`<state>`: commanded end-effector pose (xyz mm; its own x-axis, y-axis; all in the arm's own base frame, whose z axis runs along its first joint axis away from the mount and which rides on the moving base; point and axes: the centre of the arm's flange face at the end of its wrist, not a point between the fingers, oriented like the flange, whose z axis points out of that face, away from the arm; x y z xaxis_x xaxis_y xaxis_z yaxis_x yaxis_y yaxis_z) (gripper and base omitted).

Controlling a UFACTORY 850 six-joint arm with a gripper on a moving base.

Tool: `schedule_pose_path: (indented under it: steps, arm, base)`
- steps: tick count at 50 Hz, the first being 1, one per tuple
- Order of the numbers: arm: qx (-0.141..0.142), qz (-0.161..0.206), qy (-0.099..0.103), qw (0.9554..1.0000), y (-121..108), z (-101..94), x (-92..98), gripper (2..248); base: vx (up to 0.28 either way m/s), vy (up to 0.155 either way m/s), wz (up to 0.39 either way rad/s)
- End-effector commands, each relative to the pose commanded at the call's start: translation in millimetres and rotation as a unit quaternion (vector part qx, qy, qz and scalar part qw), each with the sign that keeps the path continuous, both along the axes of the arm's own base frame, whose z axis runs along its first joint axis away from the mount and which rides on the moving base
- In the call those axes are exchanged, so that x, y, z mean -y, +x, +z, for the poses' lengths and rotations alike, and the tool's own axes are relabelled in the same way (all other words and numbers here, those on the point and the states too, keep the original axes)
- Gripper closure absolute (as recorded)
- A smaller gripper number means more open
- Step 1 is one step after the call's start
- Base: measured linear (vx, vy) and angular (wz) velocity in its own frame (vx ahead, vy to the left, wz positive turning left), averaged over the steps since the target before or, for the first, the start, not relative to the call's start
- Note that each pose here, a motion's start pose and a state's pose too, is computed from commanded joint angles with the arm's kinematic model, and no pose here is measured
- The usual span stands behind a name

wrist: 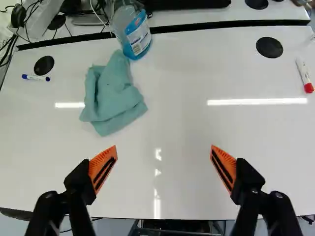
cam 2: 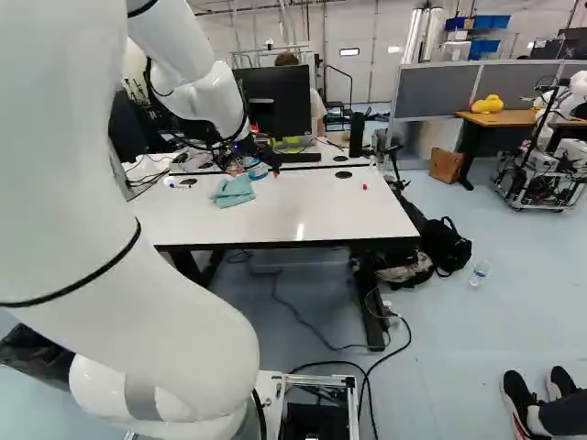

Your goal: Clean the table with the green towel

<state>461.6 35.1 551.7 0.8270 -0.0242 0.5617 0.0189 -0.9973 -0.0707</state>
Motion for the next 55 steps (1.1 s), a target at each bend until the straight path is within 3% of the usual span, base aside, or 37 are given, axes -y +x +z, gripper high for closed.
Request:
schedule_pose_path:
  steps: [28, 55]
  arm:
    - [0.006, -0.001, -0.001, 1.0, -2.8, -4.0, 1.1, 3]
    - [0.032, -0.005, -0.004, 0.9995, -12.7, -22.2, 5.3, 3]
  base:
    - [0.0, 0.0, 0.0]
    - [0.0, 0.0, 0.0]
